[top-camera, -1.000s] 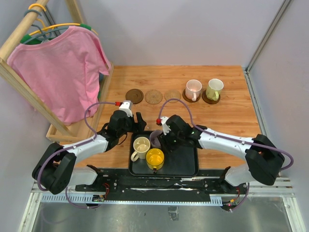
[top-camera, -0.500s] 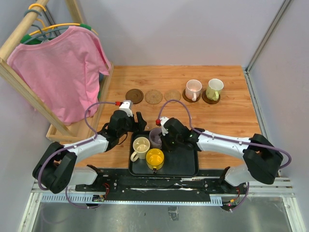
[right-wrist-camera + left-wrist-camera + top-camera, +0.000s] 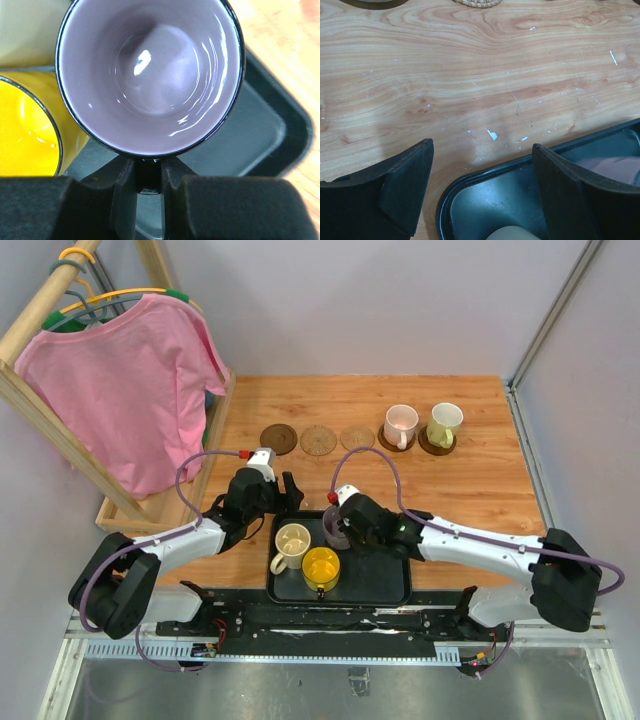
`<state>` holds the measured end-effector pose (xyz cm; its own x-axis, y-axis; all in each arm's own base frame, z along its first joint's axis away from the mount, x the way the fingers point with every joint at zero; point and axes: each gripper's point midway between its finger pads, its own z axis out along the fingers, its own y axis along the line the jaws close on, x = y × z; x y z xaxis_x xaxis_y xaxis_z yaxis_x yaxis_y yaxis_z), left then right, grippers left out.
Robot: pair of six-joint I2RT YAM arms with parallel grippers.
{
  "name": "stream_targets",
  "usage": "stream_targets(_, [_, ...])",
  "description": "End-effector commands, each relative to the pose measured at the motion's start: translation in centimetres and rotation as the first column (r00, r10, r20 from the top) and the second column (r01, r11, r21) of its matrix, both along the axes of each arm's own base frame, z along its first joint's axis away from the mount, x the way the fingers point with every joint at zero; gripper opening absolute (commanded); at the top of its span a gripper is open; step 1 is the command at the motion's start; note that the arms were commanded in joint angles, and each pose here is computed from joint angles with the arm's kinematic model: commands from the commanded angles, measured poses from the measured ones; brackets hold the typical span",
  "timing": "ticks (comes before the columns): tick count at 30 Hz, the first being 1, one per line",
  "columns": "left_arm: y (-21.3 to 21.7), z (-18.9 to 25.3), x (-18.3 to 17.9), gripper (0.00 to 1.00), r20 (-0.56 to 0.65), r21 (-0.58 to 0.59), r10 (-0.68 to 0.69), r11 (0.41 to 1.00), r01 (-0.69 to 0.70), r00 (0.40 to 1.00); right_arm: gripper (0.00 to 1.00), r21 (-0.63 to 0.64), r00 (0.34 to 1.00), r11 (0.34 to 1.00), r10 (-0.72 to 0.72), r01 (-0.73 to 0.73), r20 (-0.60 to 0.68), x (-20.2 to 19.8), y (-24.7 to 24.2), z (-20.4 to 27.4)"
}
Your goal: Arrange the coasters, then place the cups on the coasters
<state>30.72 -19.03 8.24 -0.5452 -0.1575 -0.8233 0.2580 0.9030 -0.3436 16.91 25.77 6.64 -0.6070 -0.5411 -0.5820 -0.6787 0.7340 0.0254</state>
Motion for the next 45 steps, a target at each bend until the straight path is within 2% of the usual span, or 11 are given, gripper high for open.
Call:
stream_targets(1, [-0.4, 0.9, 0.6, 0.83, 0.036, -0.003, -0.002, 1.000, 0.002, 0.999, 0.01, 0.052, 0.966, 0.986, -0.167, 0.160, 0.196, 3.7, -0.6, 6.4])
stream_targets(4, [-0.4, 1.0, 0.7, 0.84, 0.039, -0.001, 0.000, 1.000, 0.000, 0.999, 0.01, 0.052, 0.938, 0.971, -0.241, 0.235, 0.250, 5.5, -1.3, 8.0])
stream_targets(8, [-0.2, 1.0, 0.7, 0.83, 0.041, 0.008, 0.003, 1.000, -0.003, 0.999, 0.01, 0.094, 0.904, 0.937, -0.350, 0.337, 0.247, 8.3, -1.6, 9.0])
stream_targets(13, [0.0, 0.7, 0.7, 0.83, 0.040, 0.029, 0.004, 1.000, -0.005, 0.999, 0.01, 0.156, 0.795, 0.854, -0.519, 0.496, 0.315, 13.6, -2.6, 10.7])
stream_targets(18, [-0.2, 0.5, 0.5, 0.83, 0.032, 0.039, -0.020, 0.999, 0.019, 0.999, 0.01, 0.215, 0.724, 0.804, -0.593, 0.554, 0.352, 18.8, -1.7, 11.9])
stream_targets(25, [-0.4, 0.3, 0.3, 0.83, 0.024, 0.048, -0.045, 0.998, 0.044, 0.999, 0.01, 0.238, 0.708, 0.776, -0.630, 0.584, 0.318, 25.1, -0.4, 10.8])
stream_targets(30, [-0.4, -0.3, 0.2, 0.83, 0.009, 0.060, -0.052, 0.997, 0.051, 0.999, 0.01, 0.232, 0.689, 0.750, -0.661, 0.619, 0.299, 28.0, -1.1, 9.3])
stream_targets(35, [-0.5, -0.5, 0.2, 0.83, 0.003, 0.063, -0.056, 0.996, 0.056, 0.998, 0.01, 0.245, 0.679, 0.726, -0.688, 0.643, 0.257, 29.9, -2.0, 8.1])
stream_targets(45, [-0.6, -1.0, 0.3, 0.83, -0.013, 0.060, -0.052, 0.997, 0.053, 0.999, 0.01, 0.240, 0.692, 0.728, -0.686, 0.643, 0.225, 31.5, -2.2, 6.8])
